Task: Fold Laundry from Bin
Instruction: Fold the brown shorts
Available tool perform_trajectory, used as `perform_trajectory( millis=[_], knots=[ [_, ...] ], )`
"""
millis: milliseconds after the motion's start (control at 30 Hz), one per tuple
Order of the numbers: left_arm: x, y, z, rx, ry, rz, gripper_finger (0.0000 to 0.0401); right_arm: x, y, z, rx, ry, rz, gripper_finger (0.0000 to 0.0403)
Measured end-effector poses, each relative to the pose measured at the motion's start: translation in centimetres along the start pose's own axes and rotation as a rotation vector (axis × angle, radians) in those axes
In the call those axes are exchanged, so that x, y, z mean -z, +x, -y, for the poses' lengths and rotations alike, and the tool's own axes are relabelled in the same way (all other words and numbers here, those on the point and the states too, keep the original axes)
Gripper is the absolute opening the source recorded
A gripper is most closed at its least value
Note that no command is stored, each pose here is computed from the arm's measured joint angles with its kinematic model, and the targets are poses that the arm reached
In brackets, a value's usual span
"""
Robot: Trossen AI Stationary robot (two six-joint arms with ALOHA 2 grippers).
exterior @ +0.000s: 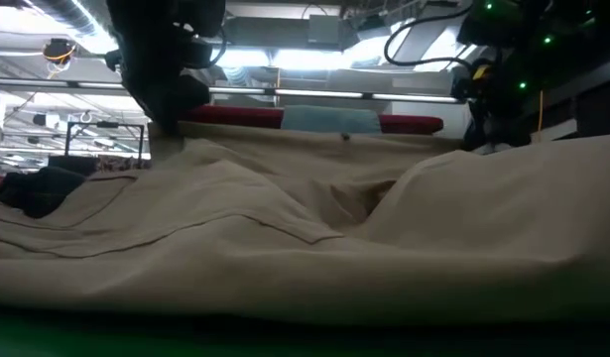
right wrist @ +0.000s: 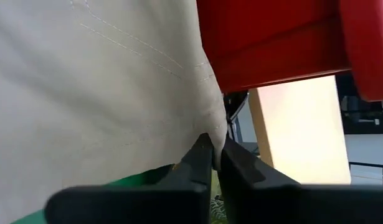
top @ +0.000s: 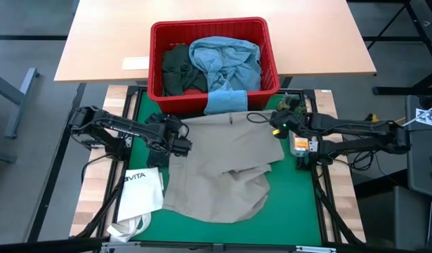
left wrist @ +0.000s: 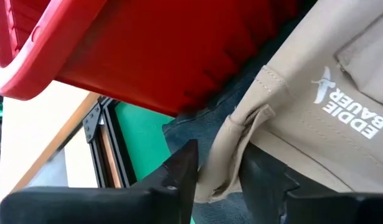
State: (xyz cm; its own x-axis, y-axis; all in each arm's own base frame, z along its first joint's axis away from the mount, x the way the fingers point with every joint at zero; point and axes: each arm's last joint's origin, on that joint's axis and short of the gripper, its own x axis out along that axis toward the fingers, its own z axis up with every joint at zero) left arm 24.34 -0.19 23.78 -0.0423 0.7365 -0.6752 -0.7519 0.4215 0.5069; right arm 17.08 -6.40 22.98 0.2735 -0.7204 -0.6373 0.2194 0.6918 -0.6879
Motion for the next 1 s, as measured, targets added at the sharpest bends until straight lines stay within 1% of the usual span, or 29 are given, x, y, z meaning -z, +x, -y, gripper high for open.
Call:
perform_trajectory(
  millis=[133,233,300,367,467,567,667,767,867,933,1000],
  knots=[
    [0.0,0.1,-0.1,-0.005,0.016,-0.01,0.0132,0.0,0.3,-0.2,0.009,-0.014,-0.021,0.0088],
    [0.2,0.1,-0.2,0.0,0.103,-0.043,0.014,0.0,0.2,-0.1,0.044,-0.032,-0.036,0.0131],
    [0.4,0.0,-0.3,0.016,0.135,-0.083,0.0141,0.0,0.1,0.1,0.043,-0.061,-0.036,0.0153],
    [0.6,-0.1,-0.4,0.021,0.151,-0.121,0.014,-0.3,-0.3,0.5,0.044,-0.066,-0.028,0.0169],
    [0.9,-0.2,-0.5,0.038,0.17,-0.178,0.0135,-0.7,-1.1,1.4,0.033,-0.076,-0.033,0.0182],
    [1.2,-0.5,-0.3,0.068,0.18,-0.213,0.0132,-1.4,-2.4,2.5,-0.025,-0.077,-0.013,0.0186],
    [1.7,-1.0,0.0,0.104,0.187,-0.235,0.0128,-2.0,-3.9,3.5,-0.188,-0.043,0.039,0.0185],
    [2.4,-1.7,0.4,0.146,0.197,-0.249,0.0126,-2.7,-5.3,4.0,-0.421,0.041,0.134,0.0184],
    [3.2,-2.7,1.0,0.189,0.216,-0.25,0.0125,-3.2,-6.0,3.6,-0.694,0.115,0.232,0.0184],
    [3.7,-3.3,1.2,0.205,0.218,-0.231,0.0125,-3.4,-6.4,3.2,-0.853,0.135,0.26,0.0184],
    [4.2,-3.9,1.5,0.222,0.222,-0.212,0.0125,-3.7,-6.8,2.4,-0.931,0.124,0.266,0.0183]
  ],
)
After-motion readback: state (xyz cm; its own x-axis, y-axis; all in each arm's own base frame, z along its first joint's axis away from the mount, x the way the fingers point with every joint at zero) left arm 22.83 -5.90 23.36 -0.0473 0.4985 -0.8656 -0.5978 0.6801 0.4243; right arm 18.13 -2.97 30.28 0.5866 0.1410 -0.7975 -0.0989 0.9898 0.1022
